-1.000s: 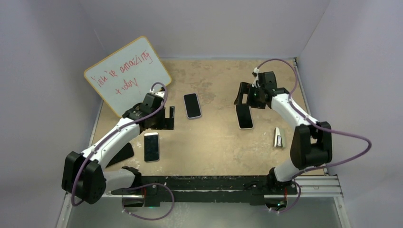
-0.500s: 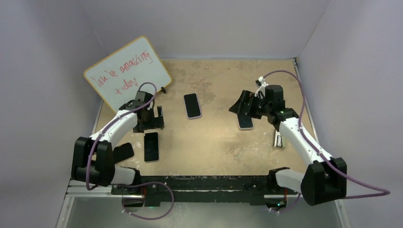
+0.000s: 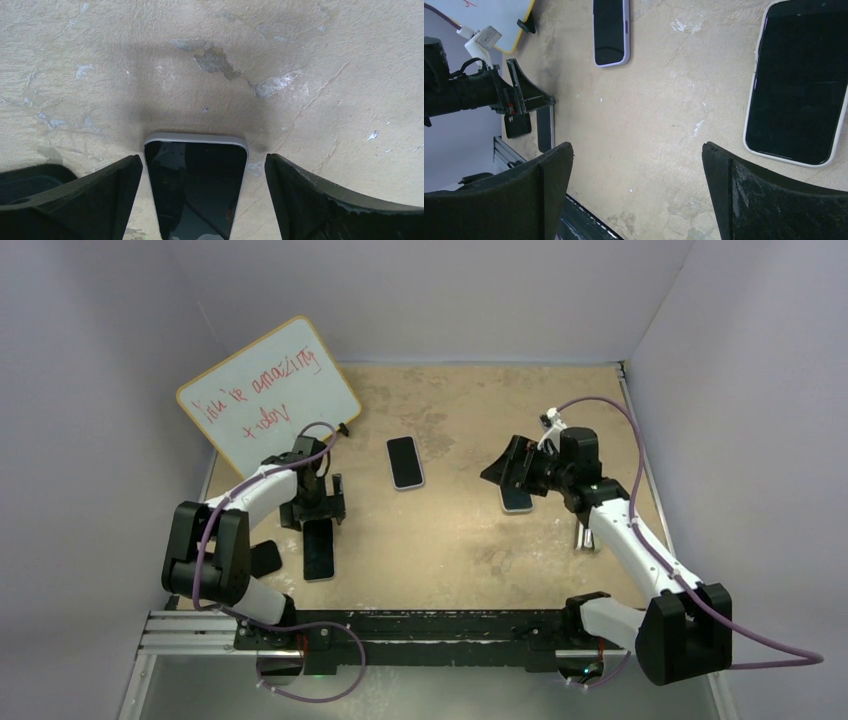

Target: Put the phone into the phone case

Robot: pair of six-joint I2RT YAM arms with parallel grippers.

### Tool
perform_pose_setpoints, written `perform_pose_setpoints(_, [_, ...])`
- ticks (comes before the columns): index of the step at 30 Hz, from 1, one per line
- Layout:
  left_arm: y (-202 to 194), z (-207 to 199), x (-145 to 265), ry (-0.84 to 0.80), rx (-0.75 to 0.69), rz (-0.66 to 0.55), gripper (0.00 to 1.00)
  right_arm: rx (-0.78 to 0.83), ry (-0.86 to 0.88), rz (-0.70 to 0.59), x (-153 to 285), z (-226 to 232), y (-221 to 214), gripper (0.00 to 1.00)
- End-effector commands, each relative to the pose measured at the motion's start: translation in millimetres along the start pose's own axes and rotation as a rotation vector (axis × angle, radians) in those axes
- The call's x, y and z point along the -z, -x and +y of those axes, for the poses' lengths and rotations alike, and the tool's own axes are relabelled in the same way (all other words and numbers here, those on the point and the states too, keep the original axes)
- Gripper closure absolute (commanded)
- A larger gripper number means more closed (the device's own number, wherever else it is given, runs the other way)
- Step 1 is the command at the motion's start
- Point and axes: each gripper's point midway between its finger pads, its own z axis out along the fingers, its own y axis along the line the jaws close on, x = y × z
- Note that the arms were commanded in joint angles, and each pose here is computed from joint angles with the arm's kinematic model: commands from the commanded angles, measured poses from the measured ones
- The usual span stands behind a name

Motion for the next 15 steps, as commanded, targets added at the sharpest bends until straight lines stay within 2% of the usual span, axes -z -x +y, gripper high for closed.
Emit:
perform_pose_setpoints(1, [2.1, 6.2, 1.2, 0.033, 0.029, -0.009, 0.02, 0.001, 0.044, -0.024, 1.6, 7.5, 0.0, 0.01])
perform_pose_setpoints(6, [-0.4, 5.8, -4.4, 0.038, 0.022, 0.017, 0.05, 0.002, 0.049, -0.022, 3.0, 8.6, -1.0, 0.01])
perform_pose_setpoints(11, [-0.1, 4.6, -4.9, 0.031, 0.018, 0.018, 0.12, 0.002, 0.048, -0.024, 6.4, 9.3, -2.4, 0.01])
perform_pose_setpoints(15, [-0.9, -4.5, -5.0, -0.022, 0.009, 0.024, 0.23, 0.000, 0.057, -0.030, 9.8, 11.7, -3.5, 0.01])
